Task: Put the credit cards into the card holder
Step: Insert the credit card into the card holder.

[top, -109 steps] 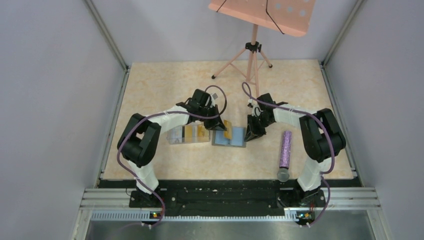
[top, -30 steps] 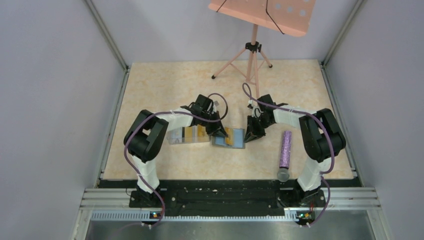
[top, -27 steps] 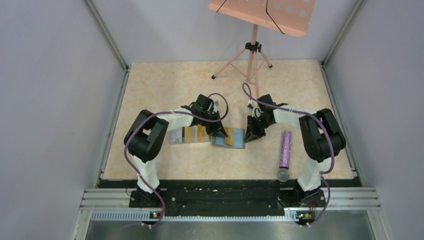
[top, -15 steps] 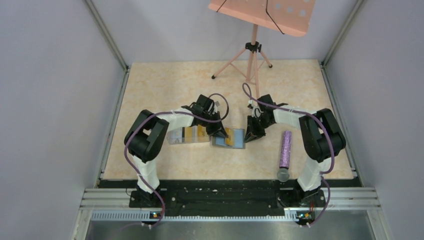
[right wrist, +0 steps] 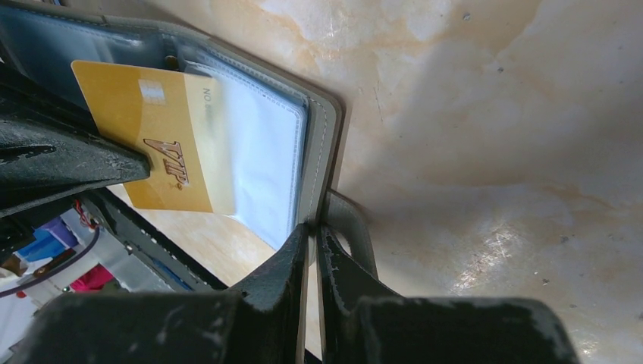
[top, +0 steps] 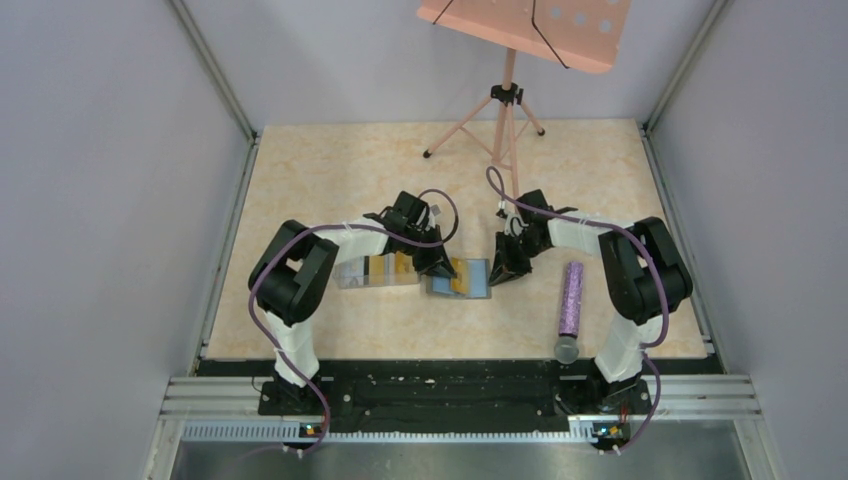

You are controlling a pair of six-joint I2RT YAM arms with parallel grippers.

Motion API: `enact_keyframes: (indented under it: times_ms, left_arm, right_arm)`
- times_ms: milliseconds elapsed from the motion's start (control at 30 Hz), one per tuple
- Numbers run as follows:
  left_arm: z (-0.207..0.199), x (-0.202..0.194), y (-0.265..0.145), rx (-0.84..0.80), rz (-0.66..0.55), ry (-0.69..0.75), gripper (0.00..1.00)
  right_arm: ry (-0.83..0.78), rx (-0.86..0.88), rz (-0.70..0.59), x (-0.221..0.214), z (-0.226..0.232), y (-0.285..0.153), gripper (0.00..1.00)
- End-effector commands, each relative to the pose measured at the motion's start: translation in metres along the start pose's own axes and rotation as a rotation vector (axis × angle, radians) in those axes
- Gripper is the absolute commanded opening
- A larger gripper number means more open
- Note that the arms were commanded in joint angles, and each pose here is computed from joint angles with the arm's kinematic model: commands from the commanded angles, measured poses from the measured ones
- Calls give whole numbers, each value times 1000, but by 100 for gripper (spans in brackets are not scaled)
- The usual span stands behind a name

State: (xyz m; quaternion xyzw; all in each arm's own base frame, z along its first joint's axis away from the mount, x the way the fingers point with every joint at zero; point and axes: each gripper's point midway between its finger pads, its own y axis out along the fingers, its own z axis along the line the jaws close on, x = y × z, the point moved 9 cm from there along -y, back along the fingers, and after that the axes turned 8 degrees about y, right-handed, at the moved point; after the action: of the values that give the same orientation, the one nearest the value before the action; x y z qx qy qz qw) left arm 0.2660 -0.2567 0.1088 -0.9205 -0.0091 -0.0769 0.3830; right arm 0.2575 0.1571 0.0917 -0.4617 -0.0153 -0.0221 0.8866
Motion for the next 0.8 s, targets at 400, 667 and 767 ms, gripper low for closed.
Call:
enact_keyframes:
  times_ms: [400,667,767]
  left_arm:
    - [2,-9,-1,222,95,23,22]
    - [-9,-7,10,237,161,49,32]
    - [-14,-5,14,211,171,47,32]
  right_arm:
    - [-10,41,-21,4,3,1,7]
    - [-10,62,-13,3,4,0,6]
    - [-7,78,-6,2,6,0,6]
